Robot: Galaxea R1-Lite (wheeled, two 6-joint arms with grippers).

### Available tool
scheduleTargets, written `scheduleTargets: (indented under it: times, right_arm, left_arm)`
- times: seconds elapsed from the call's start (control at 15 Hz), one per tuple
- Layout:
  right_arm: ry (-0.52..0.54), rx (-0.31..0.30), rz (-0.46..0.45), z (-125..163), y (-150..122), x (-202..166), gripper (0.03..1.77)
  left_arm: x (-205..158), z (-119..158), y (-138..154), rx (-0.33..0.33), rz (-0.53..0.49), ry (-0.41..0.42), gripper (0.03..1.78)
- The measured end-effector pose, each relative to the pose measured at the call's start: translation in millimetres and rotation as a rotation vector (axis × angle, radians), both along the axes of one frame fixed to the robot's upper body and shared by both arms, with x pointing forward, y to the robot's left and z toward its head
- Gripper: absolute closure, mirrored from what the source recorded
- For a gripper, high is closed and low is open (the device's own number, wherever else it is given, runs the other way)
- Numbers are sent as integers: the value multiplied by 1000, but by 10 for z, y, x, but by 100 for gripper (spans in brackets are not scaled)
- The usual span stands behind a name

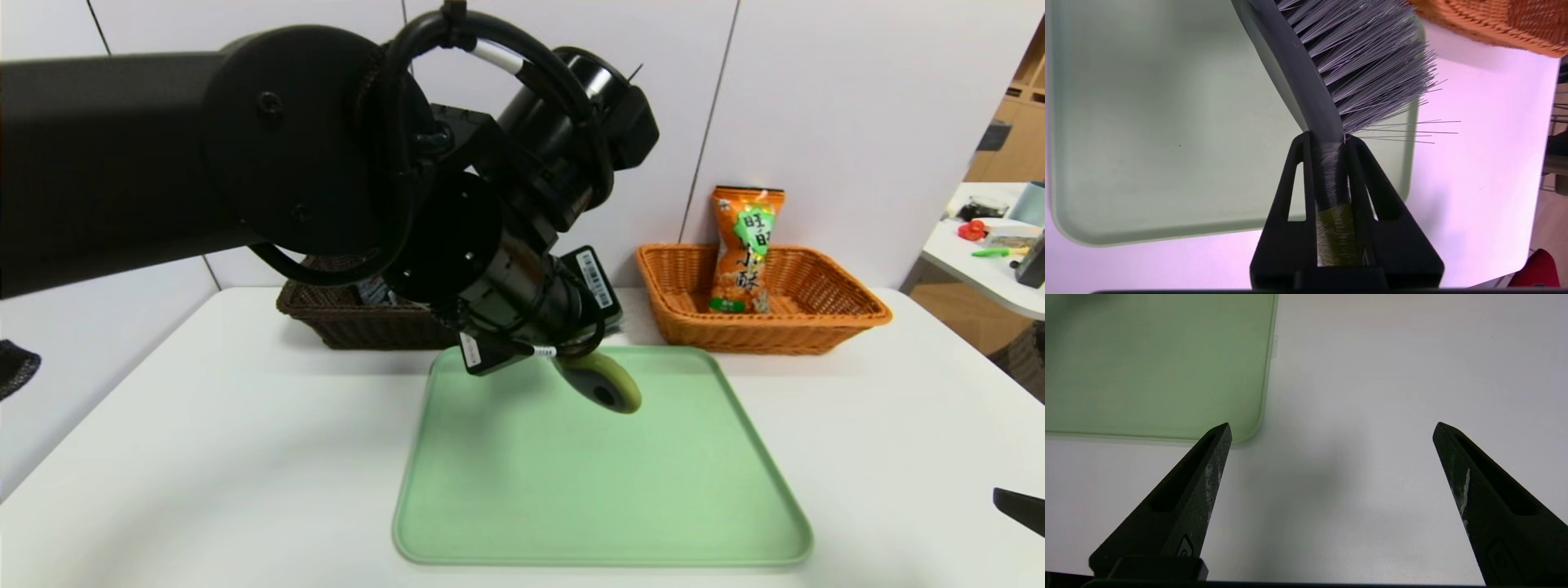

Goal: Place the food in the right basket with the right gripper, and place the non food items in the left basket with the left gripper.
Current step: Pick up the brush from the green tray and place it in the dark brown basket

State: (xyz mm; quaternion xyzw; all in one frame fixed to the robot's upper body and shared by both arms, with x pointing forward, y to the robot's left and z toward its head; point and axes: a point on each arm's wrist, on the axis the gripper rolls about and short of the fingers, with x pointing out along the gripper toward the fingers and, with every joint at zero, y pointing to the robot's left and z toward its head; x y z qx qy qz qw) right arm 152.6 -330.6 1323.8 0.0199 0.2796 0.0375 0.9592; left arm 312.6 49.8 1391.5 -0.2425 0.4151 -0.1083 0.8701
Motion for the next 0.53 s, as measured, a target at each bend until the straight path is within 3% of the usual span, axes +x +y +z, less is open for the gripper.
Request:
scheduleTargets:
  times: [0.4,0.53]
  right_arm:
    - [-1,0,0,1,-1,-6,10]
    - [-1,0,0,0,-1,-7,10]
  left_arm:
    - [-63,325,72,-131,-33,-137,152]
    - [-91,409,115,-141,-46,-174,152]
